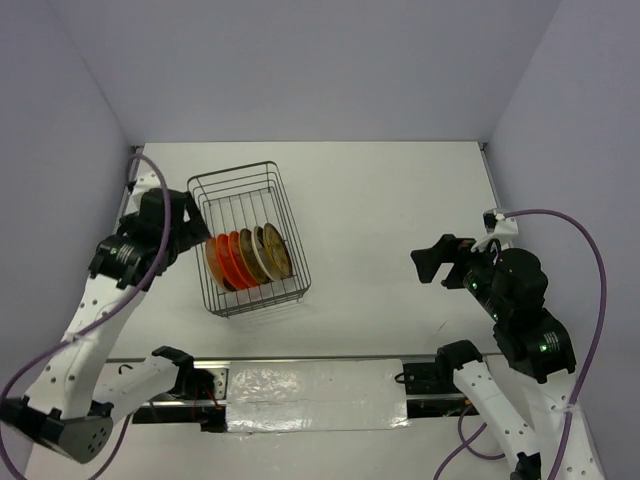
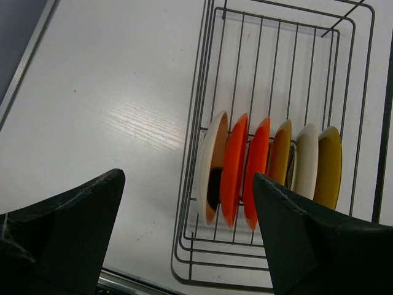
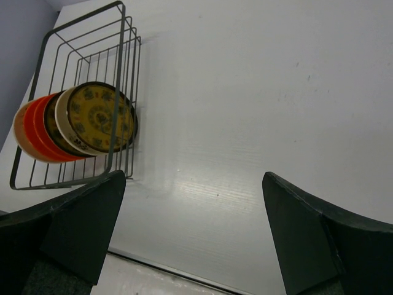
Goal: Unload the plates from the dish rack
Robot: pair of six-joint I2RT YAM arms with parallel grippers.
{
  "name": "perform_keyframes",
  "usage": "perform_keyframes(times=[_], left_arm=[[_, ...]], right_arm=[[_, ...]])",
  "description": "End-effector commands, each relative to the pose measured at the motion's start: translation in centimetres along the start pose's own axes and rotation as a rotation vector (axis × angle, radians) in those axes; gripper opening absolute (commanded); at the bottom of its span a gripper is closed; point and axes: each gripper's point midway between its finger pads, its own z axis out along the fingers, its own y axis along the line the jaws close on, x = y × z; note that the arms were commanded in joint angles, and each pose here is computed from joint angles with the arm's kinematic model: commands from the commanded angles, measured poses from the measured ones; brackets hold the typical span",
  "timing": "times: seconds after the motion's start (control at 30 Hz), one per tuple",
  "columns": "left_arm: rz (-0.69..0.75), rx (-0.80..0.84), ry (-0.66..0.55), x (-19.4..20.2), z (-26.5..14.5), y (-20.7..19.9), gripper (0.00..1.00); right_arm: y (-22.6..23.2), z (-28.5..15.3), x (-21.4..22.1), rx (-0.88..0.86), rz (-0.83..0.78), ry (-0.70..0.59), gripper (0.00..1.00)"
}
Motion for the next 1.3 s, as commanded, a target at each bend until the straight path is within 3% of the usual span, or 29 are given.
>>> perform_keyframes(times=[0.0,0.3,0.47,0.77,1.17,1.27], left_arm=[[-0.012,-0.057,-0.009,-1.0,0.1,-0.7,0.97],[0.079,-0.171,0.054,2.2,3.8,-1.8,0.65],[0.116,-0.213,0.1,4.3,5.0,-1.2,0.56],[0.147,-0.223,0.171,7.7,7.1,-1.2,0.45],[0.15,-0.2,0.192,9.1,7.4,-2.1,0.45],[0.162,-0.217,0.212,9.7,7.7,-1.9,0.33]], right_arm=[[-0.3,0.3,0.6,0.007,0.002,0.019,1.0],[-1.0,0.7,1.7,0.034,-0.019,0.06,1.0],[-0.7,1.0,2.1,0.012,-0.009,0.066,1.0],[-0.5,1.4,3.0,-0.015,0.009,0.08,1.0],[-0.6,1.2,3.3,-0.013,0.006,0.078,1.0],[-0.4,1.1,3.2,-0.025,0.007,0.069,1.0]])
